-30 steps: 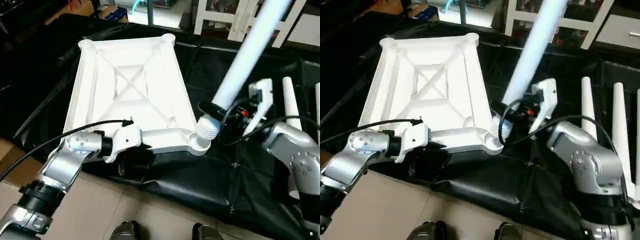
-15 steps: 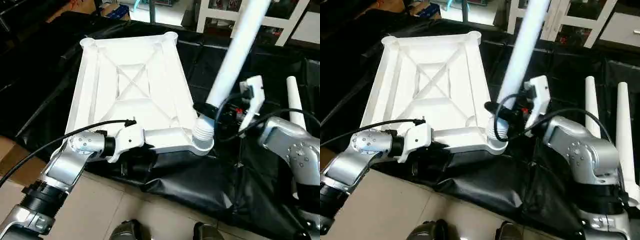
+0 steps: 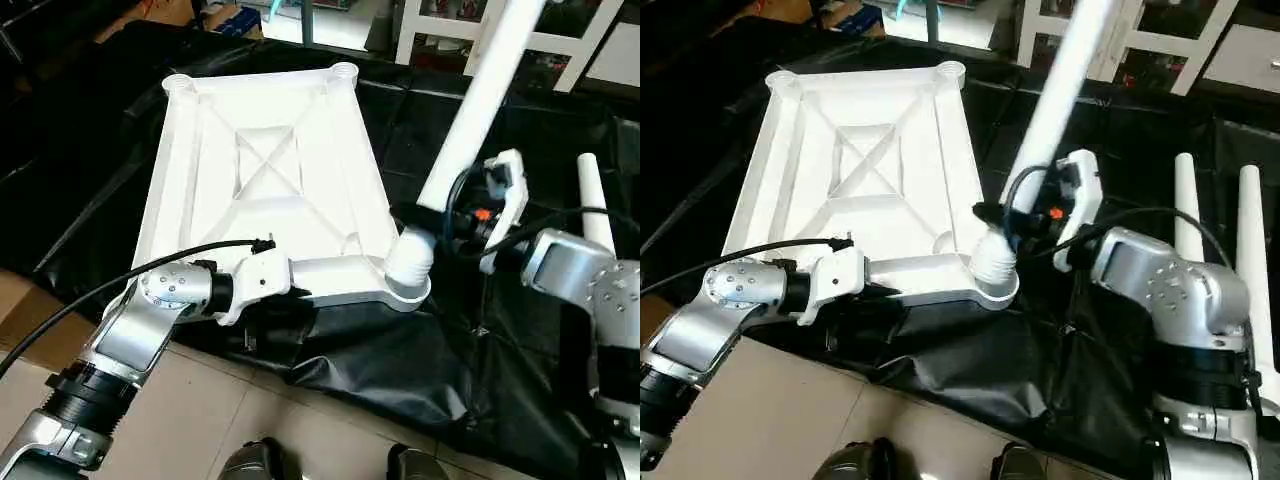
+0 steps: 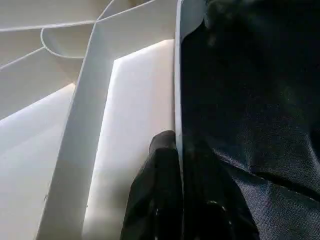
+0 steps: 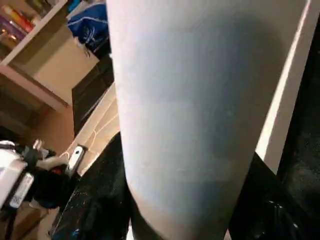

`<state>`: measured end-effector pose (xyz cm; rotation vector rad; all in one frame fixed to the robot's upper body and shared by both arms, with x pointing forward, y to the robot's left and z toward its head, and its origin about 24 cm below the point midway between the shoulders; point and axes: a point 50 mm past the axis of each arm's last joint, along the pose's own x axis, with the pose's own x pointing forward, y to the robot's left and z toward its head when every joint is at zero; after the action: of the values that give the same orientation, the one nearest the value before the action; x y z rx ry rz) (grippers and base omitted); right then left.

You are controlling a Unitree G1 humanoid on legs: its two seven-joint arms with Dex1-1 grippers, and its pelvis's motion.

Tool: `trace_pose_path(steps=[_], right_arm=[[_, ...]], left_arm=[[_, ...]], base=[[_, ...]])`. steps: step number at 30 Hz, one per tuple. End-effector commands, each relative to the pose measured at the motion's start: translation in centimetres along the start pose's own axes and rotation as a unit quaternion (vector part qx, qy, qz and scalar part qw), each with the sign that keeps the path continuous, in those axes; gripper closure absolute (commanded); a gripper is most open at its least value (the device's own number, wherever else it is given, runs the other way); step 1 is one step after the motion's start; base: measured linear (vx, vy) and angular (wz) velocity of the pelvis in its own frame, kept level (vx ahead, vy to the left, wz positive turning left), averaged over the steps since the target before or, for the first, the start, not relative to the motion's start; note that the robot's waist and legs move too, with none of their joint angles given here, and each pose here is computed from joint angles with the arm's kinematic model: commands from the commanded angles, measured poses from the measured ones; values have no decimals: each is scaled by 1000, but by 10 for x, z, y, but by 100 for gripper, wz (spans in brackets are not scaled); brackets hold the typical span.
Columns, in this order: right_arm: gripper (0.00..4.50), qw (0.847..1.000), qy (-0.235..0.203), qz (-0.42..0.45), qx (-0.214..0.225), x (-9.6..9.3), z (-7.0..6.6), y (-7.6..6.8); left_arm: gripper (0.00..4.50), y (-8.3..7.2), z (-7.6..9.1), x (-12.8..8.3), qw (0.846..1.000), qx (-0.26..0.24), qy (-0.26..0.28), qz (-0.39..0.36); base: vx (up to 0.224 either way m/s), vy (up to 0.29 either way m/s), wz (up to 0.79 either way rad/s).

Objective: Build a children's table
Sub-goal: Insert table leg to table base

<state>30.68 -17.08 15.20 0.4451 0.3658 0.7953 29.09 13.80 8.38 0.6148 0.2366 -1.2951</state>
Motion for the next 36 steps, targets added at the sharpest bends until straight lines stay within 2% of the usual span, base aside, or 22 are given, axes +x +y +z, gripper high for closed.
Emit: trace_pose_path(steps=[1,2,3,4,5,6,8,11,17,21,22,24,28,36], right_arm=[[259,999,-3,-2,-35,-1,5,3],[259,998,-4,8,-69,0,7,9],[259,996,-7,12,-90,0,7,11],[259,996,-7,12,-90,0,7,11],[259,991,-9,11,-129,1,8,15],[259,991,-9,11,-129,1,8,15],[259,983,-7,8,-181,3,7,20],[259,980,-12,12,-199,4,7,23],[259,968,28,9,-251,5,-6,20],[259,964,35,9,-262,5,-8,19],[259,958,48,10,-283,5,-11,18],[259,954,52,11,-295,3,-13,18],[259,954,47,14,-296,3,-14,18],[259,954,48,33,-294,0,-32,18]], left_arm=[[450,-9,-2,9,1000,-13,-14,-9],[450,-9,-3,8,1000,-13,-12,-10],[450,-9,-3,8,1000,-12,-11,-10],[450,-9,-3,8,1000,-12,-11,-10],[450,-10,-3,8,1000,-12,-11,-10],[450,-10,-3,8,1000,-12,-11,-10],[450,-11,-2,8,1000,-10,-12,-10],[450,-11,-2,8,1000,-9,-12,-11],[450,-11,-2,8,1000,-8,-11,-11],[450,-11,-1,8,1000,-7,-10,-11],[450,-11,-1,8,1000,-7,-10,-10],[450,-11,-1,8,1000,-7,-10,-10],[450,-11,-1,7,1000,-7,-9,-9],[450,-9,-2,6,1000,-5,-7,-2]], base=[[0,0,0],[0,0,0],[0,0,0],[0,0,0],[0,0,0],[0,0,0],[0,0,0],[0,0,0],[0,0,0],[0,0,0],[0,0,0],[0,0,0],[0,0,0],[0,0,0]])
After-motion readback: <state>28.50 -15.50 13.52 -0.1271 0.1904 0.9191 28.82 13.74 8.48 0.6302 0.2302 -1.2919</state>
